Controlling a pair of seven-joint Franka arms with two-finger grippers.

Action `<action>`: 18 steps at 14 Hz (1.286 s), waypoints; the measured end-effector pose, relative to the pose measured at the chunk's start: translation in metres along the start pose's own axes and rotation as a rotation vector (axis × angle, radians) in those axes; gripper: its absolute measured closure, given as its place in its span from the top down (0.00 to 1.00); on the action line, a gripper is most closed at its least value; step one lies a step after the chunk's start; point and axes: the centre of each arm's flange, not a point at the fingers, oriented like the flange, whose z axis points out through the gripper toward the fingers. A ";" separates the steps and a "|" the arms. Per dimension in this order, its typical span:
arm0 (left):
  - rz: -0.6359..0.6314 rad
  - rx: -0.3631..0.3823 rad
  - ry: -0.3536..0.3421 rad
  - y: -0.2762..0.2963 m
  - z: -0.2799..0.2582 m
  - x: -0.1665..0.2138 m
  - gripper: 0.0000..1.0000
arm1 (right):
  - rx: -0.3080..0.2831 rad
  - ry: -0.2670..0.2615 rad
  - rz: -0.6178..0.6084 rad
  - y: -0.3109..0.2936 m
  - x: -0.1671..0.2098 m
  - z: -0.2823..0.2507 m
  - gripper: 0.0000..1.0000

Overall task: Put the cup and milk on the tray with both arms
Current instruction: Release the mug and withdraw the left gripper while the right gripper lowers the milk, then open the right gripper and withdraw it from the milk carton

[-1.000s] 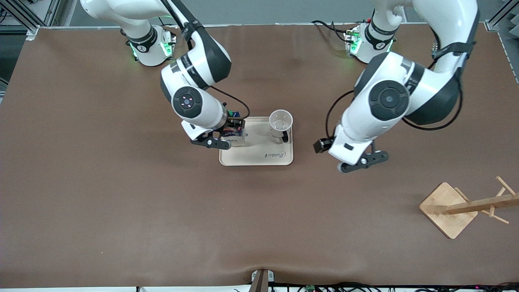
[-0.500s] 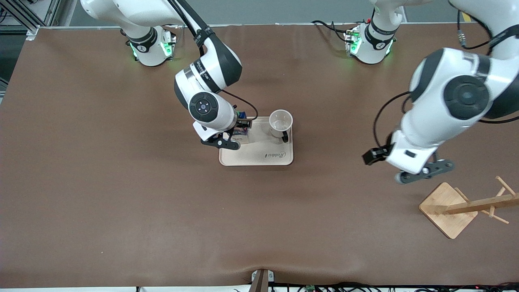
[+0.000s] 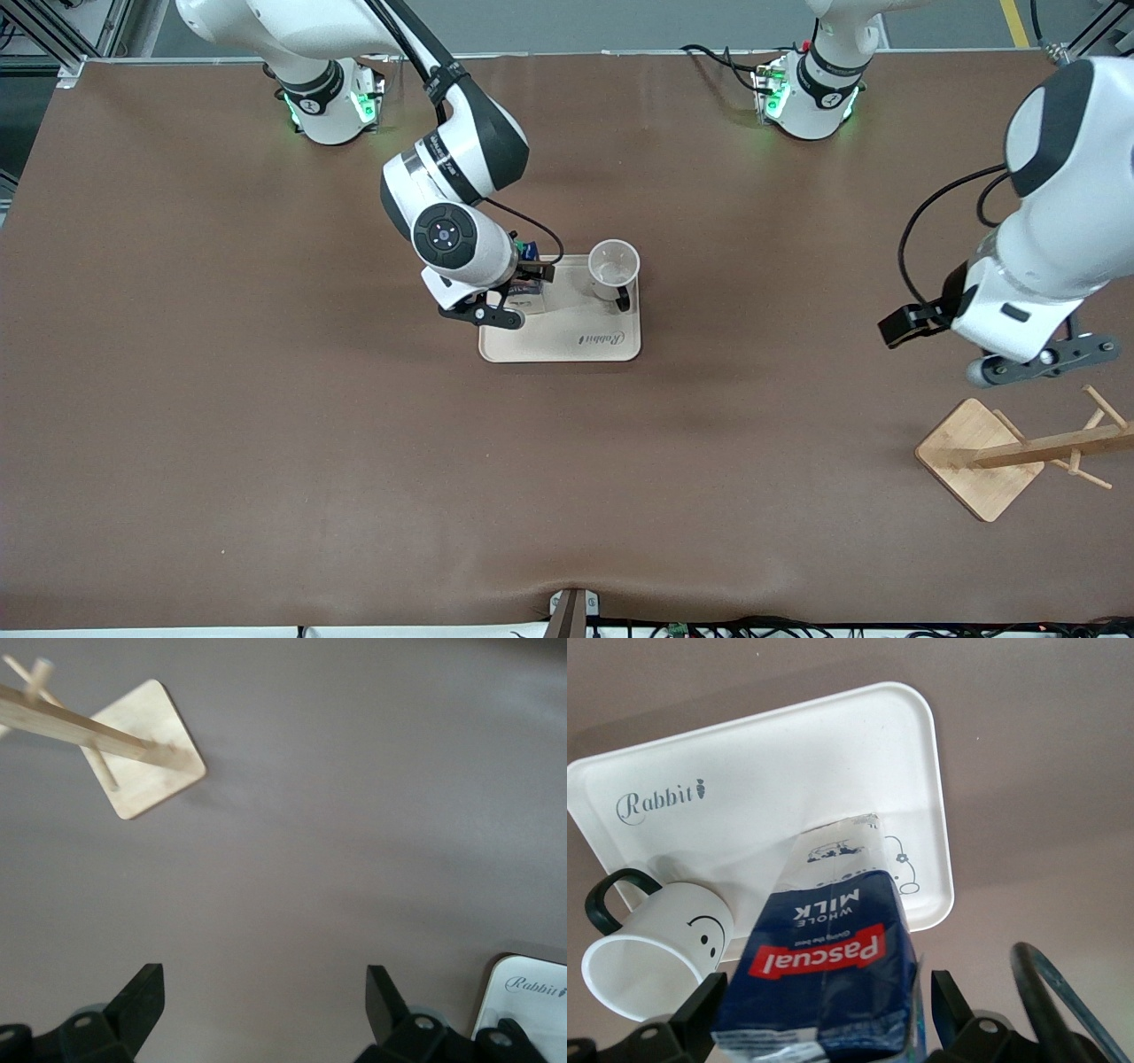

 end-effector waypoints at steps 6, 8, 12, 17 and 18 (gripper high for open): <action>0.138 0.060 -0.020 -0.054 -0.055 -0.033 1.00 | -0.010 -0.013 0.008 0.005 0.005 -0.028 1.00; 0.130 0.039 -0.033 -0.070 -0.060 -0.043 1.00 | -0.016 -0.041 0.031 0.024 0.016 -0.077 1.00; 0.083 0.014 -0.027 -0.100 -0.077 -0.071 1.00 | 0.010 -0.006 0.093 0.075 0.045 -0.163 1.00; 0.078 -0.005 -0.009 -0.104 -0.091 -0.087 1.00 | -0.053 0.031 0.120 0.174 0.063 -0.258 1.00; 0.083 -0.005 -0.009 -0.102 -0.091 -0.088 1.00 | -0.067 0.056 0.136 0.196 0.065 -0.273 1.00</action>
